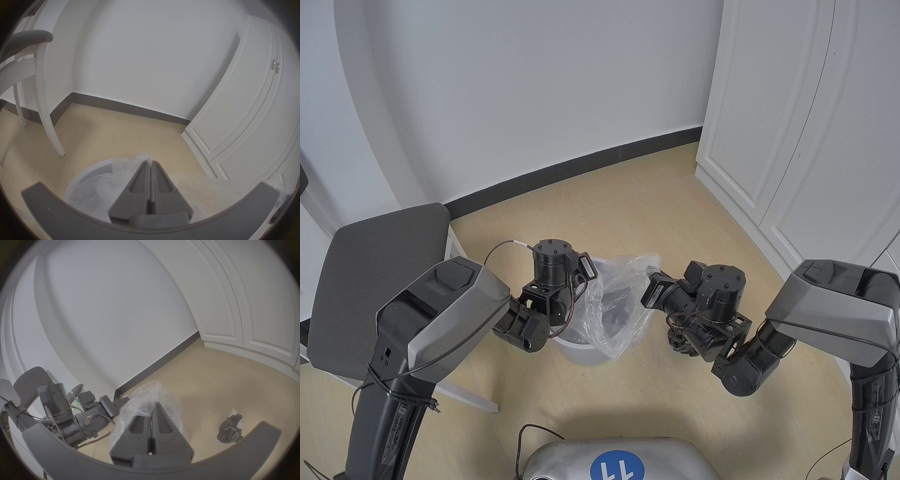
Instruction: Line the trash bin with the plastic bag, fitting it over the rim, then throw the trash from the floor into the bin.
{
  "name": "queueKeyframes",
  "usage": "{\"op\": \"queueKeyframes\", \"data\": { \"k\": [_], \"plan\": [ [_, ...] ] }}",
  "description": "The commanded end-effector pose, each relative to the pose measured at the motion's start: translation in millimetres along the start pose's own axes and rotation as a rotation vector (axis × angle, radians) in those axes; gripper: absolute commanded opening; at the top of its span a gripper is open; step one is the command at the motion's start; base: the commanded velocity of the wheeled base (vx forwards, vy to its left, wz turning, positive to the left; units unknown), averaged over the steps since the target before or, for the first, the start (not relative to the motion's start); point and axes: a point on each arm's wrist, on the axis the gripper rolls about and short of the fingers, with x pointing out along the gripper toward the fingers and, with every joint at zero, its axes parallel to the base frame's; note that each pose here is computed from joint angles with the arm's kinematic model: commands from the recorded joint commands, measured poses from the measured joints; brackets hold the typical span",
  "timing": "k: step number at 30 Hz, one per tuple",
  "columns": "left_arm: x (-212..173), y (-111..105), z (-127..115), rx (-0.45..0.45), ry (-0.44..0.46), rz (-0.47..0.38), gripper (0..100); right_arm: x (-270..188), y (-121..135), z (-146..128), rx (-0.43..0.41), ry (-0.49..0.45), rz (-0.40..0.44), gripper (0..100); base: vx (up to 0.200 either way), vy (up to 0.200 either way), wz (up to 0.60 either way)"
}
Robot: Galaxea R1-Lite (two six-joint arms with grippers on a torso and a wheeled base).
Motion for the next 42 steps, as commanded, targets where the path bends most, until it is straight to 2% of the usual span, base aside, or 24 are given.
{"op": "queueKeyframes", "data": {
  "k": [1,6,11,14,21,24,26,30,31,36,42],
  "plan": [
    [2,2,-8,0.004,0.012,0.004,0,-9,9,5,-0.001,-0.005,0.024,0,0.000,0.000,0.00],
    [7,4,-11,0.003,0.005,0.006,0,-19,12,-14,-0.013,0.016,0.104,0,0.000,0.000,0.00],
    [15,8,-20,0.005,0.001,0.010,0,-7,3,-38,-0.047,0.014,0.101,0,0.000,0.000,0.00],
    [17,8,-16,0.000,-0.020,0.021,0,1,-2,-46,-0.046,0.002,0.096,0,0.000,0.000,0.00],
    [16,10,-14,0.020,-0.016,0.033,0,8,-10,-54,-0.049,0.003,0.079,0,0.000,0.000,0.00],
    [9,17,-9,0.100,-0.001,0.053,0,13,-9,-47,-0.041,-0.029,0.077,0,0.000,0.000,0.00],
    [2,13,2,0.117,-0.008,0.048,0,15,-7,-43,-0.037,-0.045,0.066,0,0.000,0.000,0.00],
    [-14,10,19,0.155,-0.007,0.047,0,24,-3,-35,-0.021,-0.059,0.006,0,0.000,0.000,0.00],
    [-24,8,29,0.201,-0.004,0.048,0,31,0,-32,0.009,-0.068,-0.030,0,0.000,0.000,0.00],
    [-48,8,49,0.296,0.004,0.055,0,44,9,-18,0.091,-0.050,-0.130,0,0.000,0.000,0.00],
    [-78,16,57,0.451,0.058,0.074,0,60,14,-11,0.169,-0.005,-0.270,0,0.000,0.000,0.00]
  ]
}}
